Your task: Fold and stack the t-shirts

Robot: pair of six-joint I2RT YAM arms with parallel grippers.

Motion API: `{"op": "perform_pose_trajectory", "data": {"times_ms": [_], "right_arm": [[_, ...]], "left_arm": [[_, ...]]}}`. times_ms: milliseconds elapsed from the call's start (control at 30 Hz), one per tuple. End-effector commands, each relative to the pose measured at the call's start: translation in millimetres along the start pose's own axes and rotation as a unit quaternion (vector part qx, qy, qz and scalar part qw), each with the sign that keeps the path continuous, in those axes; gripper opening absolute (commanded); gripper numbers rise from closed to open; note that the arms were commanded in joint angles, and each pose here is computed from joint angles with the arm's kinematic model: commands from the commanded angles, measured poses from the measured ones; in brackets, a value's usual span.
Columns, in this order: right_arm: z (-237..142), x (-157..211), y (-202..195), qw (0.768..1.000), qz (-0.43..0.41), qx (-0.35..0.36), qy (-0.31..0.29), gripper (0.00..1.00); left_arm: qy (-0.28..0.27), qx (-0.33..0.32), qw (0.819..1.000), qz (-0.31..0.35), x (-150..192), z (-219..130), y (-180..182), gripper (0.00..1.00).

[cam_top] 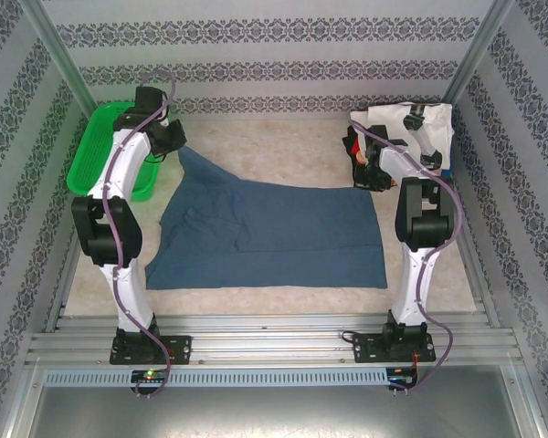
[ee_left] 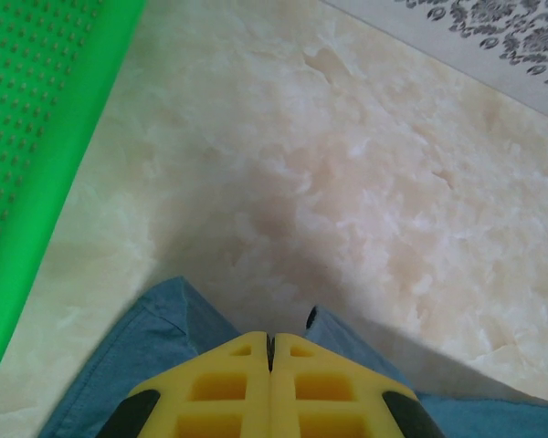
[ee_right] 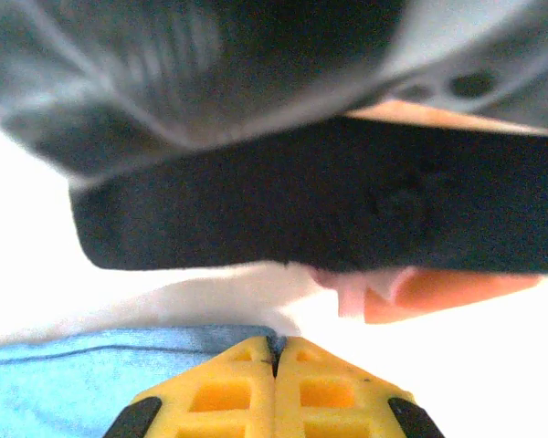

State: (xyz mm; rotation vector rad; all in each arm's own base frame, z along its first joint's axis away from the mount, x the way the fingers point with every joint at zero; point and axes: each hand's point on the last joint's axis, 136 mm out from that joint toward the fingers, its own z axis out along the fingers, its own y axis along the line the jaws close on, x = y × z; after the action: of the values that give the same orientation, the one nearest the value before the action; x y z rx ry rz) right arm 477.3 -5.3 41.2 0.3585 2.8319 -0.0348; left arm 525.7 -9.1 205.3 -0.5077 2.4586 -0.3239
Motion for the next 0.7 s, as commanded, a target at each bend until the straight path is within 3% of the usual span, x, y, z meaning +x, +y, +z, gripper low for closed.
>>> {"op": "perform_pose_trajectory", "data": {"times_ms": [0,433,667], "right_arm": [[-33,-16,9,0.998,0.005,-0.024,-0.052,0.0],[-55,1,8,0.997,0.002,-0.041,-0.066,0.0],[-56,17,5,0.997,-0.001,-0.041,-0.062,0.0]], "left_arm": [[-0.035,0.03,0.999,0.011,-19,-21,-8,0.0],[-0.021,0.057,0.998,0.033,-5,-29,-12,0.0],[-0.001,0.042,0.999,0.002,27,-42,4,0.0]]}}
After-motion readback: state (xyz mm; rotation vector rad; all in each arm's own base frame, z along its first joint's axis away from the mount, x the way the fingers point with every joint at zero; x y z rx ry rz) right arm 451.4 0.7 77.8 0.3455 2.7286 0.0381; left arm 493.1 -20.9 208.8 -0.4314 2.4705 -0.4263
